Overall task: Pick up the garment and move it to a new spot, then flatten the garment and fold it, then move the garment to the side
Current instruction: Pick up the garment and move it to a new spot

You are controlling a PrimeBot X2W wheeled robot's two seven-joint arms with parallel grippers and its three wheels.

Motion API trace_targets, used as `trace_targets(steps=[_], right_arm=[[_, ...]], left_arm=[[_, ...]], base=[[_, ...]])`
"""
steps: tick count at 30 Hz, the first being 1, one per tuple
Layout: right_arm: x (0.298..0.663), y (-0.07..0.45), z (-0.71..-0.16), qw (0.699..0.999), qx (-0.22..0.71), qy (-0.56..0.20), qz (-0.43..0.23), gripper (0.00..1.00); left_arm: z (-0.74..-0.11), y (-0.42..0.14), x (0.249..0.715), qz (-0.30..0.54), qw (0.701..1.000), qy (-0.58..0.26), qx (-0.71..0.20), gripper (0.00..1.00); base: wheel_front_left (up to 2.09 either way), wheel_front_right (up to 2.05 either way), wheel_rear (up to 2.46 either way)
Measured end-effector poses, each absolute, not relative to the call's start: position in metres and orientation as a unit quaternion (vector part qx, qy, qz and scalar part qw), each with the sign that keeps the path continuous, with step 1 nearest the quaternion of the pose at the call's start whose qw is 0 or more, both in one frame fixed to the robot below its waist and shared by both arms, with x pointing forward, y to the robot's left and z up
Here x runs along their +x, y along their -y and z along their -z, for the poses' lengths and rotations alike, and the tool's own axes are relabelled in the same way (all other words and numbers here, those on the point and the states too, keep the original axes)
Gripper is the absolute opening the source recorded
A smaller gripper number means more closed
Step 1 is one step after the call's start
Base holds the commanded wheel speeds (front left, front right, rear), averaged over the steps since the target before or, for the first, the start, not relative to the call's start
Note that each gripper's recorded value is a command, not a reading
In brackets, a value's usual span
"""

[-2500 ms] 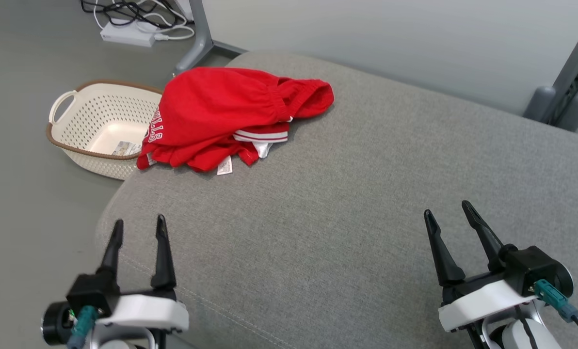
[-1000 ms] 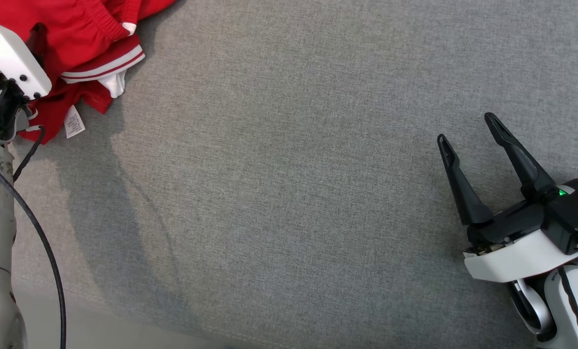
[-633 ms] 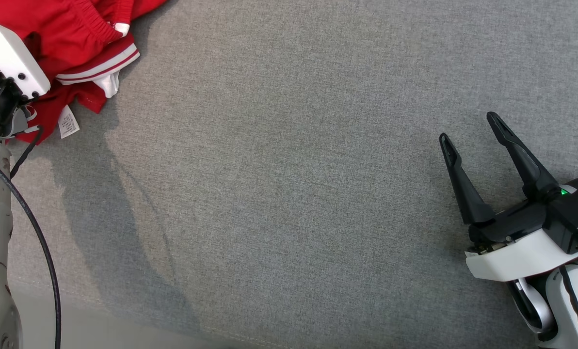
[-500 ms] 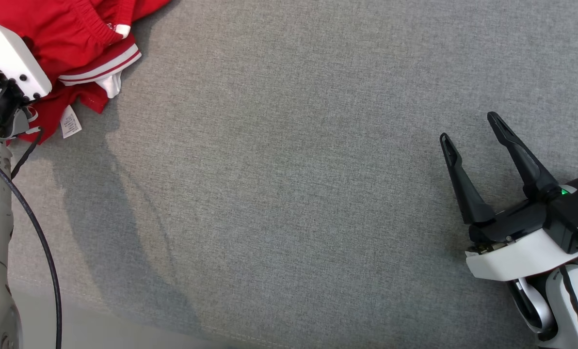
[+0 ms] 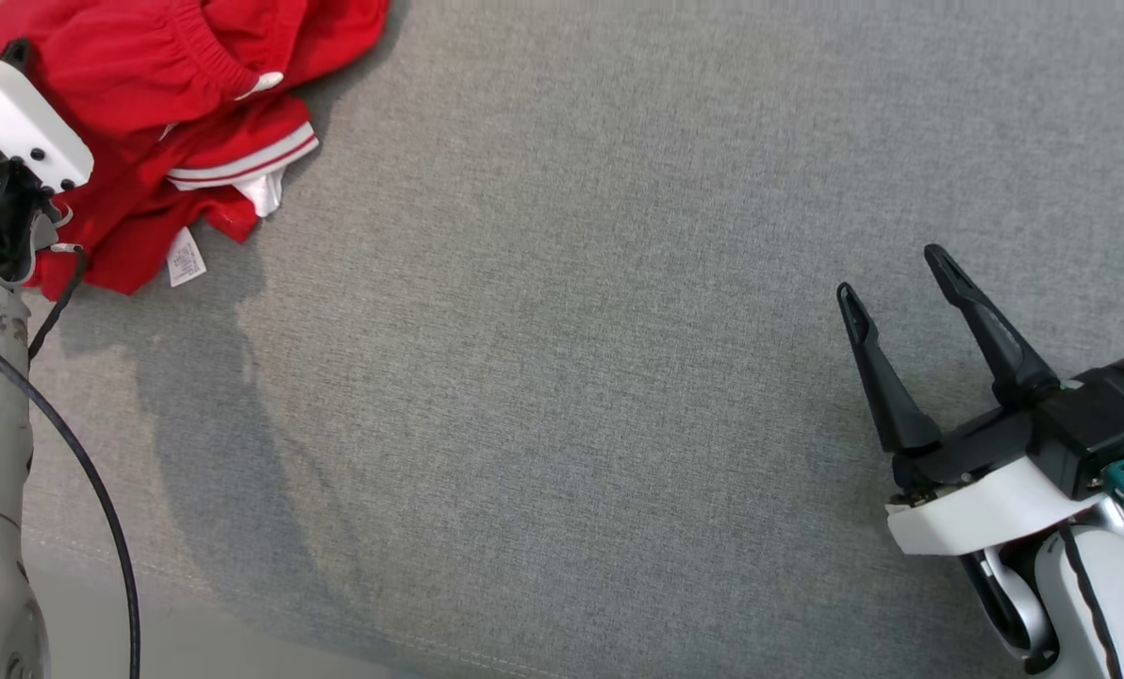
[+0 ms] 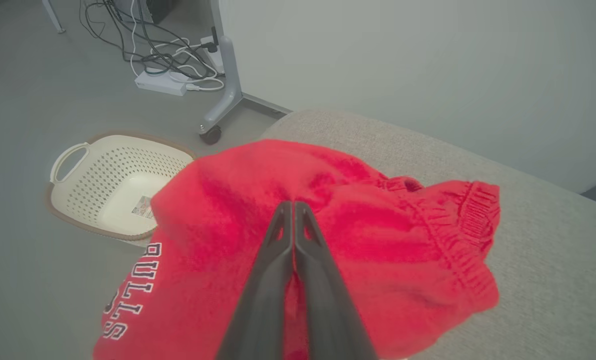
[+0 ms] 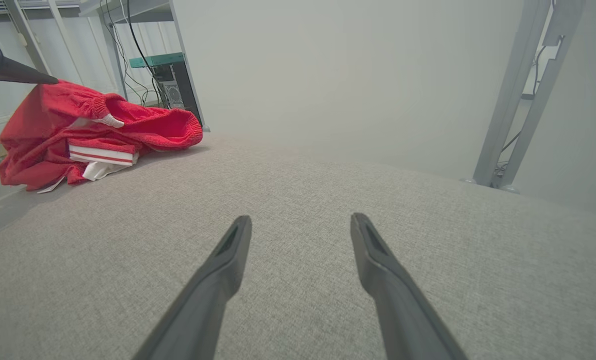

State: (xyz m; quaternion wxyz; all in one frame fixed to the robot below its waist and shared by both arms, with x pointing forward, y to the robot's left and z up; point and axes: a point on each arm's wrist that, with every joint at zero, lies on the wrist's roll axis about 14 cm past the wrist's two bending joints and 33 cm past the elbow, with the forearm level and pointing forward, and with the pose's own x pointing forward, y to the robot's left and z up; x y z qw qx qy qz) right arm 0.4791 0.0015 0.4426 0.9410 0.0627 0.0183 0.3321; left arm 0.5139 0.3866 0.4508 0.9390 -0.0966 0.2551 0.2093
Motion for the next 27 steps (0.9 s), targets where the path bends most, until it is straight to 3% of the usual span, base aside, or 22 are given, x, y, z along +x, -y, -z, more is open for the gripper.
trace_targets(steps=[17,27], right_arm=[[0.453,-0.005,-0.487,0.943,0.061,0.018,-0.327,1.00],[0.441,0.009,-0.510,0.953,0.068,0.043,-0.293,1.00]], left_arm=[[-0.560,-0.372,0.504,-0.171,0.981,-0.012,-0.095,0.00],[-0.637,-0.323,0.500,-0.099,0.980,0.133,-0.113,0.00]], base=[[0.00,0.00,0.00],[0.00,0.00,0.00]])
